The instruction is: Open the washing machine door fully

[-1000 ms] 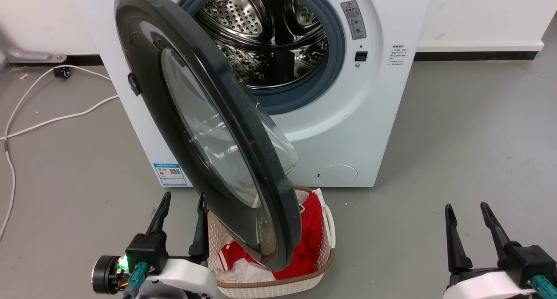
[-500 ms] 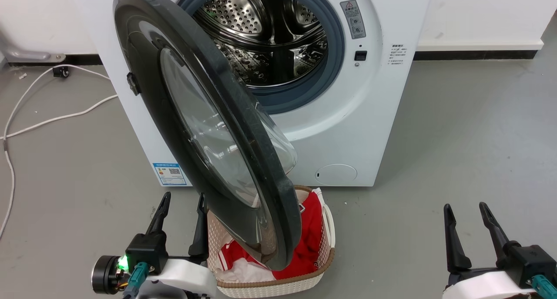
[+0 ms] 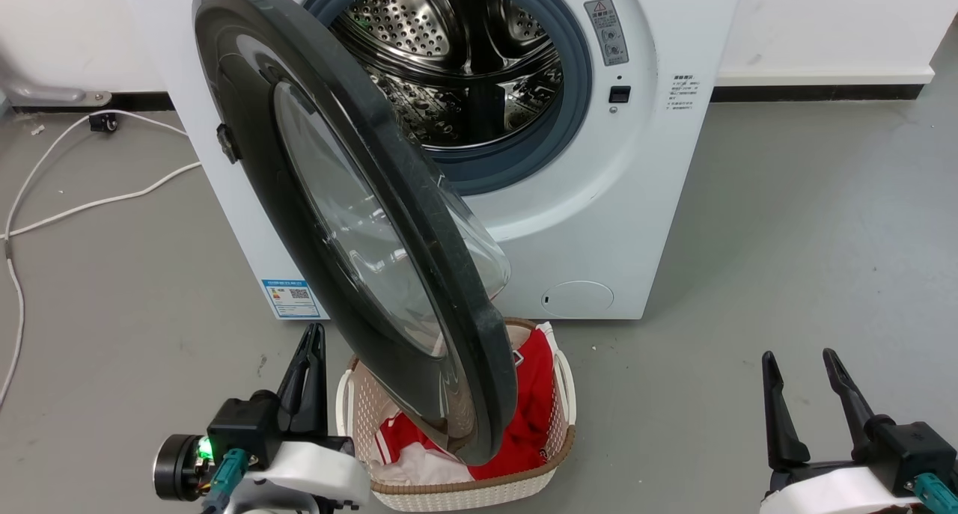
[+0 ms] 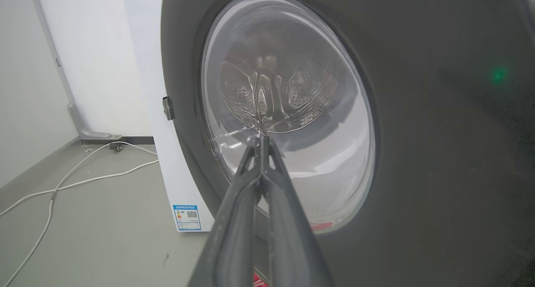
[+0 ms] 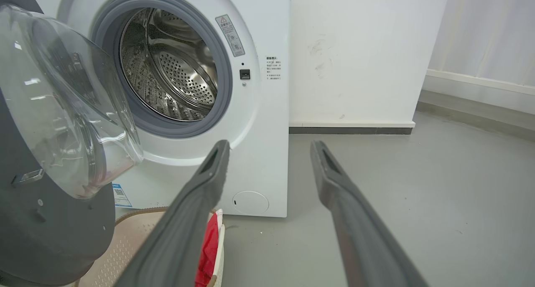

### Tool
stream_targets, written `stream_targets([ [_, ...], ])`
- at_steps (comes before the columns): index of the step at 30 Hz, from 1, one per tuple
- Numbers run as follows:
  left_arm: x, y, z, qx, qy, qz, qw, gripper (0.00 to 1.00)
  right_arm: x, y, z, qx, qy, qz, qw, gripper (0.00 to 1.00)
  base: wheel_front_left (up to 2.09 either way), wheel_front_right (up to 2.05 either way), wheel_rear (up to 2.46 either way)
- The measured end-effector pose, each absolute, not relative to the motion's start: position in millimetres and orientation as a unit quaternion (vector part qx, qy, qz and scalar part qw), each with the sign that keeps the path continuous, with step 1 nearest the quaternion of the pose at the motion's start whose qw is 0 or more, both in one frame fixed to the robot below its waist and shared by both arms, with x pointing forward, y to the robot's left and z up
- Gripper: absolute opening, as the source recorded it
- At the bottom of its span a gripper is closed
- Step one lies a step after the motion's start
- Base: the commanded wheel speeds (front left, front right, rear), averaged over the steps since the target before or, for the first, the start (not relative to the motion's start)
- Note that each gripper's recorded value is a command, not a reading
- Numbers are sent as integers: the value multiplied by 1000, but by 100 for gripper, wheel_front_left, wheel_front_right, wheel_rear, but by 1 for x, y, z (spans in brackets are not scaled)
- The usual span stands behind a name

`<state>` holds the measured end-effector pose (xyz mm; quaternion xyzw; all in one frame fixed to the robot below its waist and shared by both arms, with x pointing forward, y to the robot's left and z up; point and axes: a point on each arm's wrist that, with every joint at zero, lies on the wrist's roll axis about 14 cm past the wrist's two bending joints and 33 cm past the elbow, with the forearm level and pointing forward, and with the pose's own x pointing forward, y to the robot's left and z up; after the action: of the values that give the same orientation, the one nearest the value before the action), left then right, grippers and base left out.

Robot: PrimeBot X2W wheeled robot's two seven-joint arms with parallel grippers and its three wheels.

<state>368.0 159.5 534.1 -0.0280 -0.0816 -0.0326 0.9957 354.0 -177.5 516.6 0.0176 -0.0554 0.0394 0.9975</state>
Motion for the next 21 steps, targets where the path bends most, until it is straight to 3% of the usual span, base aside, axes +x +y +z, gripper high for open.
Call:
stream_targets([
  [13, 369, 164, 633, -37, -232, -28, 972, 0, 355, -176, 515, 19, -54, 41, 998, 100, 0, 0, 0],
  [21, 341, 154, 726, -16, -377, -42, 925, 0, 353, -179, 516, 19, -55, 37, 998, 100, 0, 0, 0],
])
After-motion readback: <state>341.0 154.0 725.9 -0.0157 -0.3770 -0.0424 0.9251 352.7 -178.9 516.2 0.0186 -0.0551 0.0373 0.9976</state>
